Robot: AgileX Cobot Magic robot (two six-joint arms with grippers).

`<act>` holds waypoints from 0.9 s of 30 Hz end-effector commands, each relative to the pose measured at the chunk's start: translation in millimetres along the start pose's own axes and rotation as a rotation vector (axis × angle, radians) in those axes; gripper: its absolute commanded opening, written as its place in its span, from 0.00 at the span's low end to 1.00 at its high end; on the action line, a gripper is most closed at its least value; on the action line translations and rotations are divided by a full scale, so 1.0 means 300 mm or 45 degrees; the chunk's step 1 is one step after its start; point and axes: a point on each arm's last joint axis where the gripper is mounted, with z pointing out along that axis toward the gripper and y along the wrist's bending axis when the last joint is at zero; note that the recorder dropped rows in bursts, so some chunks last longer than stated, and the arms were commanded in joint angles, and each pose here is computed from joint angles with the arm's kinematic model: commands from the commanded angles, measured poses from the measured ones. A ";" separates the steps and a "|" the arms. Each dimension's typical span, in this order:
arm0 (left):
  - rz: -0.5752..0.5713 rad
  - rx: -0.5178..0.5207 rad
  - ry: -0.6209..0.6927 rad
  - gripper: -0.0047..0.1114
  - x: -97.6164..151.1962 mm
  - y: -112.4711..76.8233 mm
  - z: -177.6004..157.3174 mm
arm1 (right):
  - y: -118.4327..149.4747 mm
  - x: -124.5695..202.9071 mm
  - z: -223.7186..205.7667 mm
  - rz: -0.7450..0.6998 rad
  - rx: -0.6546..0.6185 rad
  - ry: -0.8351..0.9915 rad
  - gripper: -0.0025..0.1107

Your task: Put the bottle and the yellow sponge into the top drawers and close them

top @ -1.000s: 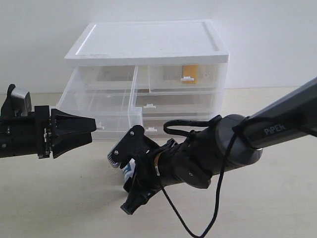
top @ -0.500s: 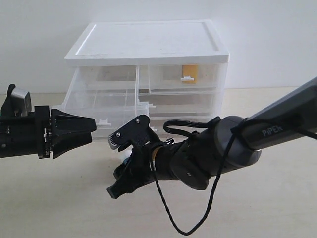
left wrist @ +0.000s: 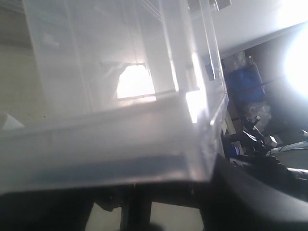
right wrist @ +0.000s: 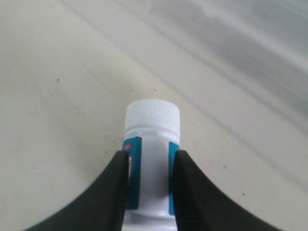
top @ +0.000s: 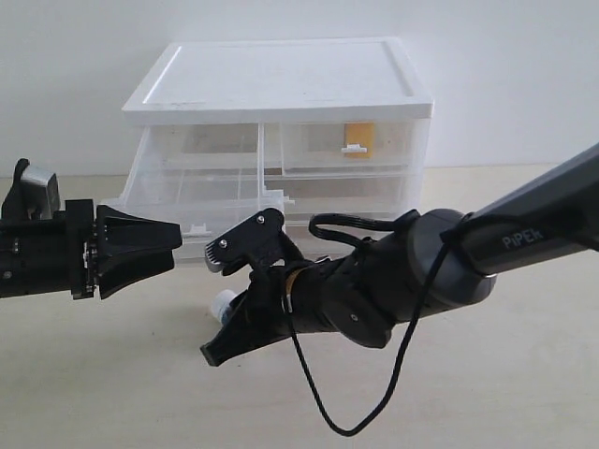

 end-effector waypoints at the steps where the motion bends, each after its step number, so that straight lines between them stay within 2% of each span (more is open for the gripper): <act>1: 0.010 0.010 -0.019 0.50 -0.006 -0.009 -0.007 | 0.006 0.055 -0.016 -0.005 0.021 0.227 0.22; 7: 0.010 0.010 -0.019 0.50 -0.006 -0.009 -0.007 | 0.093 0.061 -0.043 -0.105 -0.035 0.265 0.22; 15: 0.010 0.010 -0.019 0.50 -0.006 -0.009 -0.007 | 0.133 0.084 -0.087 -0.151 -0.038 0.429 0.22; 17: 0.010 0.010 -0.019 0.50 -0.006 -0.009 -0.007 | 0.146 0.083 -0.107 -0.160 -0.051 0.402 0.18; 20: 0.010 0.010 -0.019 0.50 -0.006 -0.009 -0.007 | 0.155 0.083 -0.149 -0.166 -0.065 0.353 0.02; 27: 0.010 0.010 -0.019 0.50 -0.006 -0.009 -0.007 | 0.154 0.046 -0.214 -0.165 -0.067 0.290 0.03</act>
